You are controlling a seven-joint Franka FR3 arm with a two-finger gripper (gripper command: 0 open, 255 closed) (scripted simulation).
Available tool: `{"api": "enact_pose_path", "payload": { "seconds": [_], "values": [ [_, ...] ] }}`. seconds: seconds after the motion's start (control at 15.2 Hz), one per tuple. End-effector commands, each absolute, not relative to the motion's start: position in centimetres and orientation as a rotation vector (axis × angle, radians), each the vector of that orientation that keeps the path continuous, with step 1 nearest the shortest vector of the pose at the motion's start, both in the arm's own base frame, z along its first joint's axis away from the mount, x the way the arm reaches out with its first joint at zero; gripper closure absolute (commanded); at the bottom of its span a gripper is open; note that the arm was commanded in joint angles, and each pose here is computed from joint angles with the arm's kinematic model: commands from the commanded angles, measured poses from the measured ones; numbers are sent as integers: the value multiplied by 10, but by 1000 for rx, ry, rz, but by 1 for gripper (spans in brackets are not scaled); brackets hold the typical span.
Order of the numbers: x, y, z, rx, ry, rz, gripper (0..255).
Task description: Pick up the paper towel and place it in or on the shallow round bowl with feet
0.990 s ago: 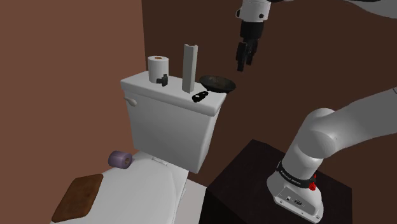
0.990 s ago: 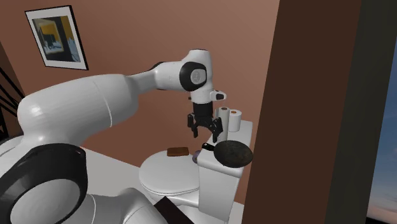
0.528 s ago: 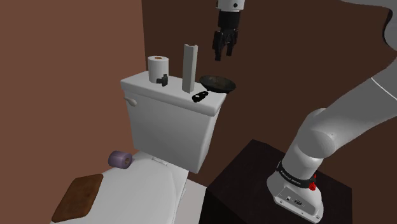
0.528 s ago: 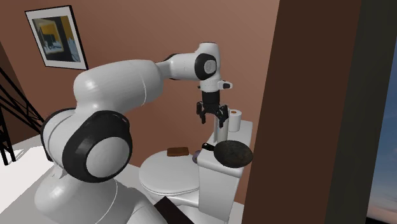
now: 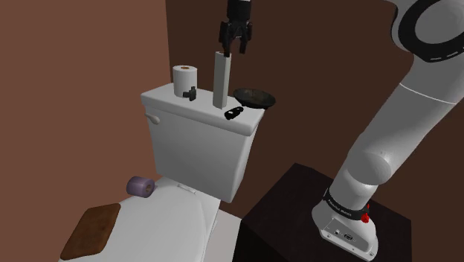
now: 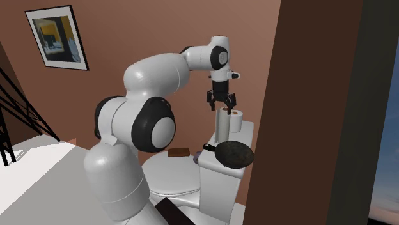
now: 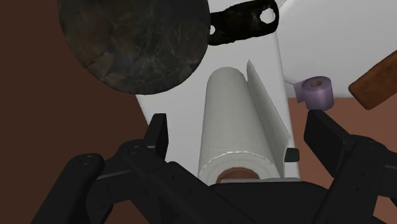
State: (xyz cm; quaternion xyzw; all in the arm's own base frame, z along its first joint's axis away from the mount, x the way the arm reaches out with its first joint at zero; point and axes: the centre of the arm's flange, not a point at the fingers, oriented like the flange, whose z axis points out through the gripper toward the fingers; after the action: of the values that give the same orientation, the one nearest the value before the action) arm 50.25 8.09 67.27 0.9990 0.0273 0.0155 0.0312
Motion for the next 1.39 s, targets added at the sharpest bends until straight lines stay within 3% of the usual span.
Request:
{"api": "enact_pose_path", "payload": {
  "seconds": [0.0,1.06,1.12,1.32],
  "values": [
    [524,86,680,3086,70,60,0],
    [532,86,642,3087,66,63,0],
    [532,86,642,3087,66,63,255],
    [532,86,642,3087,66,63,255]
  ]
}}
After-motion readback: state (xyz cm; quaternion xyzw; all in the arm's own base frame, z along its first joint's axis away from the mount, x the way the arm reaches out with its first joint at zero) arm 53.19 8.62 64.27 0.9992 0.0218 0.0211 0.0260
